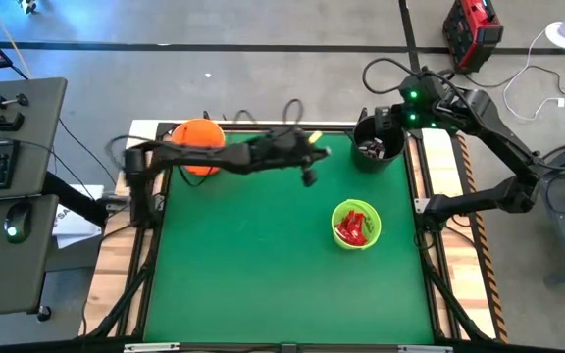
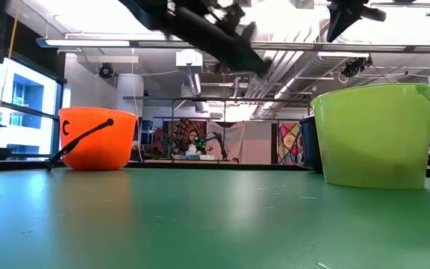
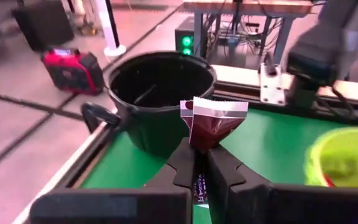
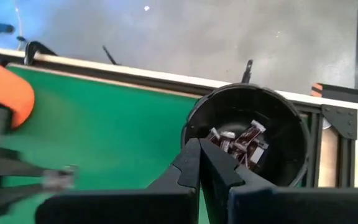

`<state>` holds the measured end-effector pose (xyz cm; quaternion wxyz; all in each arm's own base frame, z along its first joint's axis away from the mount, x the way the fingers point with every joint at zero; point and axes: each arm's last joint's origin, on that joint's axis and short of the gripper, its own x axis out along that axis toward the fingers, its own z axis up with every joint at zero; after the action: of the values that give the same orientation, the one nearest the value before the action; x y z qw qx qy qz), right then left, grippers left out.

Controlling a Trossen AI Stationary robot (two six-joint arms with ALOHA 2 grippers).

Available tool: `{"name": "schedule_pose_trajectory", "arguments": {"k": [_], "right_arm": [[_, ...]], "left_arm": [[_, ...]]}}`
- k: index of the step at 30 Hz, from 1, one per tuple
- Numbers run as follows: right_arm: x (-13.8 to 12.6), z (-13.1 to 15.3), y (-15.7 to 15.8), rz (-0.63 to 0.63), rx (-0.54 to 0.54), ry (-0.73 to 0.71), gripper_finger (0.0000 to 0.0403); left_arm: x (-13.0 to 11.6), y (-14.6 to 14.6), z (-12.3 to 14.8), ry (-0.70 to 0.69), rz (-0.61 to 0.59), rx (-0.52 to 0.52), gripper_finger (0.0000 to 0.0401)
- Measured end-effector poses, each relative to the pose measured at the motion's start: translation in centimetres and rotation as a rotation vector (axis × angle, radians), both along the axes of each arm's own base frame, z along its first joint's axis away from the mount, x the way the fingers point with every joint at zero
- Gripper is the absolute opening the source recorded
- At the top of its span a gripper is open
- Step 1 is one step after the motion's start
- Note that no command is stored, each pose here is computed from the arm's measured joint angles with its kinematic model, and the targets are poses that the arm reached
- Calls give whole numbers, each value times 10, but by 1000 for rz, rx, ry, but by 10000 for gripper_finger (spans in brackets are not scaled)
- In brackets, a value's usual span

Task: Sort candy by brand, put in halloween buckets
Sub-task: Put the brown chocolate bar into the black bucket

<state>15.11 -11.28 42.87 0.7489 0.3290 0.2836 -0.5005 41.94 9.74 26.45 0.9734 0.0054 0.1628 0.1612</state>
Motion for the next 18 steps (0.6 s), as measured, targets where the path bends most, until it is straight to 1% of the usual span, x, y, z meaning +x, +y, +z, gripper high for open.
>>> {"name": "schedule_pose_trajectory", "arguments": {"k": [3,6,8,10,12,18], "right_arm": [[0,1,-1,-22,-7,-11,0],[1,2,-2,-55,-23,-34,0],[2,3,-2,-64,-33,-44,0],[4,4,-1,-65,-44,-56,0],[5,4,0,-54,-47,-60,0],[8,4,5,-24,-45,-56,0]], "left_arm": [[31,16,-18,-5,12,-58,1],[56,32,-31,-44,-1,-138,3],[70,41,-36,-75,-10,-196,3],[82,50,-37,-114,-6,-229,4],[91,58,-36,-145,1,-237,4],[110,81,-36,-290,12,-192,5]]}}
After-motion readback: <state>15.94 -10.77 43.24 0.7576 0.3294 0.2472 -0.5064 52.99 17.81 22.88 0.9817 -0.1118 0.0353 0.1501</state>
